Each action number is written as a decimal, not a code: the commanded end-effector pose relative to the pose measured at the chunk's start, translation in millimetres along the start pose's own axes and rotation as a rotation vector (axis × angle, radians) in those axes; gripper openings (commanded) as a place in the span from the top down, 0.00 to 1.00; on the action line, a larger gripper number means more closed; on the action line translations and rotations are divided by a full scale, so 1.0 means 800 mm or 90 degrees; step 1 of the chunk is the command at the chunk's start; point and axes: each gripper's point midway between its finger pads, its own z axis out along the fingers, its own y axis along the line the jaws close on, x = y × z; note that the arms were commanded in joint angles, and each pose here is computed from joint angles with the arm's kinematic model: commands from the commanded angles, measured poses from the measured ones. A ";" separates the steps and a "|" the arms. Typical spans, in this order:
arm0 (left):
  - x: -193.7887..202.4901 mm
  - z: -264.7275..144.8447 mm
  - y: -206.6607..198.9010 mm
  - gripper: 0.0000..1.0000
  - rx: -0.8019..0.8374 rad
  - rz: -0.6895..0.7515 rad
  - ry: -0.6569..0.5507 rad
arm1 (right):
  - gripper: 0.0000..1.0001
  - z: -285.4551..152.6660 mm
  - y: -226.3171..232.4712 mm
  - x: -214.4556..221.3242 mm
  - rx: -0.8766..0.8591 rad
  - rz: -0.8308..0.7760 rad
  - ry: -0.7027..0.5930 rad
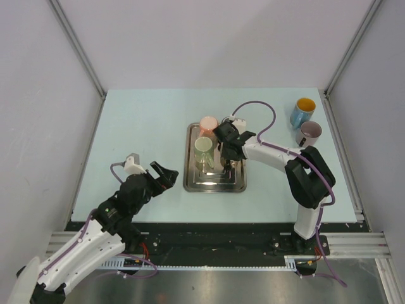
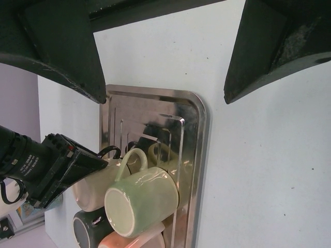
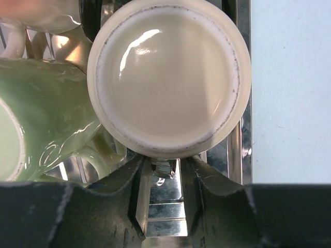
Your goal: Turn the mug right side up
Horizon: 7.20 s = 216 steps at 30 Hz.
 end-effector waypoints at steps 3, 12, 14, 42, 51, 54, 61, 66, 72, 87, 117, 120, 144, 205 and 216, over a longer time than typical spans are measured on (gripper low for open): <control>-0.003 0.003 -0.002 0.01 0.007 -0.010 -0.010 | 0.74 0.006 -0.003 -0.013 0.014 -0.011 -0.008; -0.001 0.004 -0.003 0.01 0.006 -0.007 -0.004 | 0.83 0.004 -0.006 -0.011 0.017 -0.025 -0.005; -0.002 0.004 -0.005 0.01 0.008 -0.007 -0.004 | 0.85 0.002 -0.007 -0.011 0.018 -0.028 -0.006; -0.004 0.006 -0.022 0.02 0.065 0.001 -0.015 | 1.00 -0.097 -0.026 -0.021 -0.081 -0.098 -0.071; 0.010 0.007 -0.048 0.03 0.122 0.004 0.028 | 1.00 -0.124 -0.014 -0.023 -0.168 -0.072 -0.085; 0.011 0.005 -0.060 0.03 0.151 0.005 0.036 | 1.00 -0.152 -0.010 -0.030 -0.239 -0.036 -0.101; 0.021 -0.014 -0.112 0.04 0.319 -0.017 0.058 | 1.00 -0.234 0.008 -0.044 -0.489 0.053 -0.143; 0.029 -0.048 -0.163 0.04 0.480 -0.037 0.076 | 1.00 -0.310 0.028 -0.047 -0.727 0.090 -0.182; 0.041 -0.071 -0.215 0.03 0.564 -0.016 0.096 | 1.00 -0.362 0.039 -0.040 -0.878 0.099 -0.201; 0.035 -0.067 -0.272 0.05 0.623 -0.079 0.066 | 1.00 -0.408 0.045 -0.036 -0.989 0.117 -0.213; -0.003 -0.073 -0.307 0.34 0.686 -0.063 0.030 | 1.00 -0.413 0.060 -0.022 -1.024 0.110 -0.147; -0.007 -0.072 -0.307 0.39 0.683 -0.068 0.035 | 1.00 -0.411 0.061 -0.017 -1.016 0.097 -0.140; -0.015 -0.081 -0.336 0.52 0.713 -0.049 0.075 | 1.00 -0.406 0.082 0.008 -0.980 0.011 -0.100; -0.046 -0.058 -0.287 0.53 0.651 -0.114 0.030 | 1.00 -0.443 0.077 0.017 -1.032 -0.025 -0.075; -0.051 -0.058 -0.290 0.51 0.658 -0.117 0.030 | 1.00 -0.441 0.079 0.022 -1.030 -0.034 -0.071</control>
